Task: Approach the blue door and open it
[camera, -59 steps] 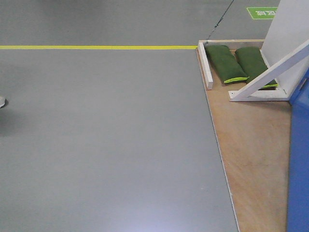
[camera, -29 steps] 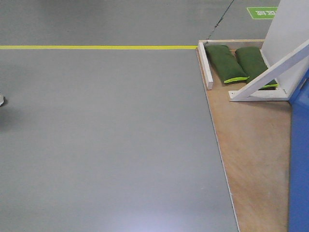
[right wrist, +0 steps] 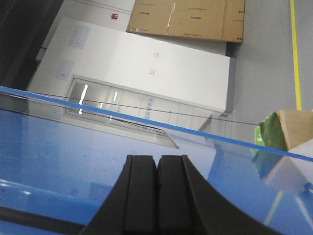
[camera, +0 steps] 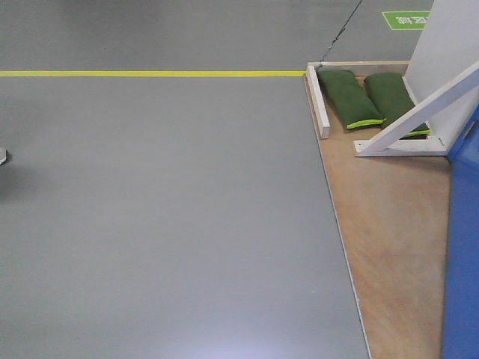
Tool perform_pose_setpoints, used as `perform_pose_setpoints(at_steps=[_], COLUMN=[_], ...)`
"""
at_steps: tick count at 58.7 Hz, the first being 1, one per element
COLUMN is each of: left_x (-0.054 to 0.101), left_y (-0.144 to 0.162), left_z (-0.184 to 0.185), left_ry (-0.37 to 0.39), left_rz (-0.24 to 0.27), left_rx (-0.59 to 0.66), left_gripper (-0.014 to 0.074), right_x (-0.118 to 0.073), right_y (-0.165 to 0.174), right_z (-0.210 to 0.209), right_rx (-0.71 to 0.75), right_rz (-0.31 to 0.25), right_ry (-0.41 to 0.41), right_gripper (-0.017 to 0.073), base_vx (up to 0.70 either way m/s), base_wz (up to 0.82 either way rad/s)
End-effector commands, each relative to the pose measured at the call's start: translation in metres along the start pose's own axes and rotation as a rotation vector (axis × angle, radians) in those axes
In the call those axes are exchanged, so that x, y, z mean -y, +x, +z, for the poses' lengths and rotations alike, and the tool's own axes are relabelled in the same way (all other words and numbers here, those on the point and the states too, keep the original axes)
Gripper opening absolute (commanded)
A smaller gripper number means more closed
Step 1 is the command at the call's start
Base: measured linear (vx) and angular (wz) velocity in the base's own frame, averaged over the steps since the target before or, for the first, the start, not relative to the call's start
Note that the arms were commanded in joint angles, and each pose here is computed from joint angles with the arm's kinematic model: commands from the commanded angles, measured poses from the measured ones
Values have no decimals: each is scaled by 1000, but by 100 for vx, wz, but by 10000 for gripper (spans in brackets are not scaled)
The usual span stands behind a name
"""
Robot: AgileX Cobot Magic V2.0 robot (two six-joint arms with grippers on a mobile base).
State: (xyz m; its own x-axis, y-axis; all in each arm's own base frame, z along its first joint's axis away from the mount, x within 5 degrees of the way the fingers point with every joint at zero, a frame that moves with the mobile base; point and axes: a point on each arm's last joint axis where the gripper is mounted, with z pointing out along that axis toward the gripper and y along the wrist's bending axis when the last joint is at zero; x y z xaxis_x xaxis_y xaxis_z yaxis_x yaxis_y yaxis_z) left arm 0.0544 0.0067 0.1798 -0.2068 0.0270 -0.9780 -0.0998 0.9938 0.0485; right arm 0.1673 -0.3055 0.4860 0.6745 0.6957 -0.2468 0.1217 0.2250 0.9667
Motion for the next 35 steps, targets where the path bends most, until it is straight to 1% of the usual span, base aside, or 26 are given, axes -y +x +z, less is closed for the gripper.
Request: perform_pose_setpoints(at_steps=[1,8,12,27,35], left_x=[0,0,0,0,0], left_y=[-17,-17,-17,-17,-17], left_z=[-4,-4,-4,-4,-4], left_ry=[3,3,3,3,3], left_rz=[-9,-9,-9,-9,-9], left_rx=[126,126,126,126,126], left_gripper=[73,73,73,73,73], right_x=[-40,-51,-57,-81,-95], right_y=[29,47,59,122,159], right_z=[-15,-19,-22,-47,-64], right_rx=[-116,-170,-230,-580,-761], right_rz=[-5,-11,-15,-40,-42], right_ry=[-116,-144,-160,-230,-279], right_gripper=[8,8,8,8,8], base_vx=[0,0,0,0,-1], base_wz=[0,0,0,-1,-3])
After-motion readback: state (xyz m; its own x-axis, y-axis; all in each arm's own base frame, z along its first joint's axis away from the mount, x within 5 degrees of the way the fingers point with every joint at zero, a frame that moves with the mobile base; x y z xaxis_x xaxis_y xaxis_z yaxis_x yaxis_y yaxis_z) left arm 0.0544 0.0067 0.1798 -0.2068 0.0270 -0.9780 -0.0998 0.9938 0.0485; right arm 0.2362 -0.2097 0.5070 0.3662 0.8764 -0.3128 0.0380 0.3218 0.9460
